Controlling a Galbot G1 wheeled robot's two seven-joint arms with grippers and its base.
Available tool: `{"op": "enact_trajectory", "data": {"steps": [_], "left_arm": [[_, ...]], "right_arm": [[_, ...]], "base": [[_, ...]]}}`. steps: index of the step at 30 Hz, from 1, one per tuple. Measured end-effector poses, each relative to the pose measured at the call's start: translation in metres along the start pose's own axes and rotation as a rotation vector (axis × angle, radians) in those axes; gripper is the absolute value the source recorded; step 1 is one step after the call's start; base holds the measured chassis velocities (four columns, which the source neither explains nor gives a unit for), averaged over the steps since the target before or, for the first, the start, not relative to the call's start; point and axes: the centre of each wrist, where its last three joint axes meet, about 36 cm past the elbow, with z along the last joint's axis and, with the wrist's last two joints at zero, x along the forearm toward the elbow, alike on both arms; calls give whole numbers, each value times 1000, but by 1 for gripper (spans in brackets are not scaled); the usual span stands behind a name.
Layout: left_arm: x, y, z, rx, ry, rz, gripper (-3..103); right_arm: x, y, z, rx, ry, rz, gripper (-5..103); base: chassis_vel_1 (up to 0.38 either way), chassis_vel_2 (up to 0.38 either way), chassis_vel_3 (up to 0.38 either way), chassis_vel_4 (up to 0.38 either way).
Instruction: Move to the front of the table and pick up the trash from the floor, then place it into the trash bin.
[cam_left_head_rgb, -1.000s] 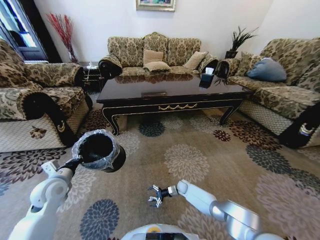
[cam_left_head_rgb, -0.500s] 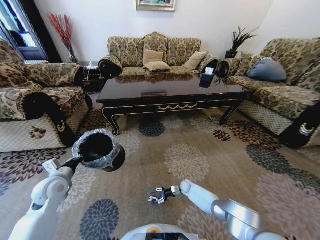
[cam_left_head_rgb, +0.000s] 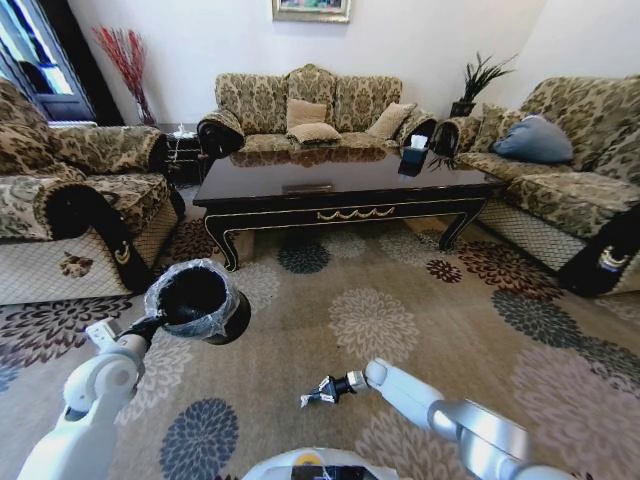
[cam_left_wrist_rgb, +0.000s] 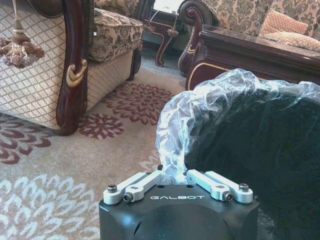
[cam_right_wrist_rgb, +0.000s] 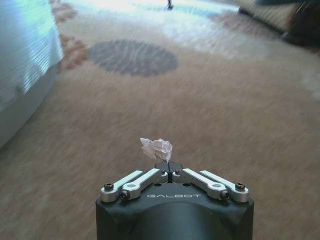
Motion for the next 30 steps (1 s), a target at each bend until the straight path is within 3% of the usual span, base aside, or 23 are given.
{"op": "enact_trajectory", "data": {"steps": [5, 6, 9, 11, 13, 15, 17, 18, 20, 23, 26, 30], "left_arm": [[-4, 0, 9, -16, 15, -2, 2], [-5, 0, 16, -18, 30, -1, 2], [-7, -2, 21, -18, 45, 2, 2], [-10, -4, 29, -22, 64, 5, 2], [-10, -5, 31, -23, 67, 5, 2], [-13, -6, 37, -28, 81, 5, 2], [-15, -7, 43, -31, 92, 7, 2], [-15, -7, 43, -31, 92, 7, 2], [-18, -10, 46, -33, 99, 15, 2], [-21, -16, 47, -31, 99, 31, 2], [-28, -29, 40, -22, 81, 63, 2], [-34, -45, 31, -9, 61, 100, 2]], "right_arm": [[-4, -34, -35, 47, -137, 121, 0], [-5, -59, -63, 81, -217, 213, 0], [-5, -83, -89, 105, -280, 307, 0], [-2, -126, -134, 125, -373, 468, 0], [0, -136, -144, 125, -393, 504, 0], [4, -168, -184, 111, -475, 635, 0], [6, -188, -217, 89, -541, 703, 0], [6, -188, -217, 89, -541, 703, 0], [-1, -197, -254, 62, -614, 731, 0], [-16, -191, -285, 24, -668, 711, 0], [-44, -167, -324, 9, -722, 630, 0], [-68, -147, -342, 8, -750, 567, 0]], "base": [[0, 0, 0, 0], [0, 0, 0, 0], [0, 0, 0, 0], [0, 0, 0, 0], [0, 0, 0, 0], [0, 0, 0, 0], [0, 0, 0, 0], [0, 0, 0, 0], [0, 0, 0, 0], [0, 0, 0, 0], [0, 0, 0, 0], [0, 0, 0, 0]]}}
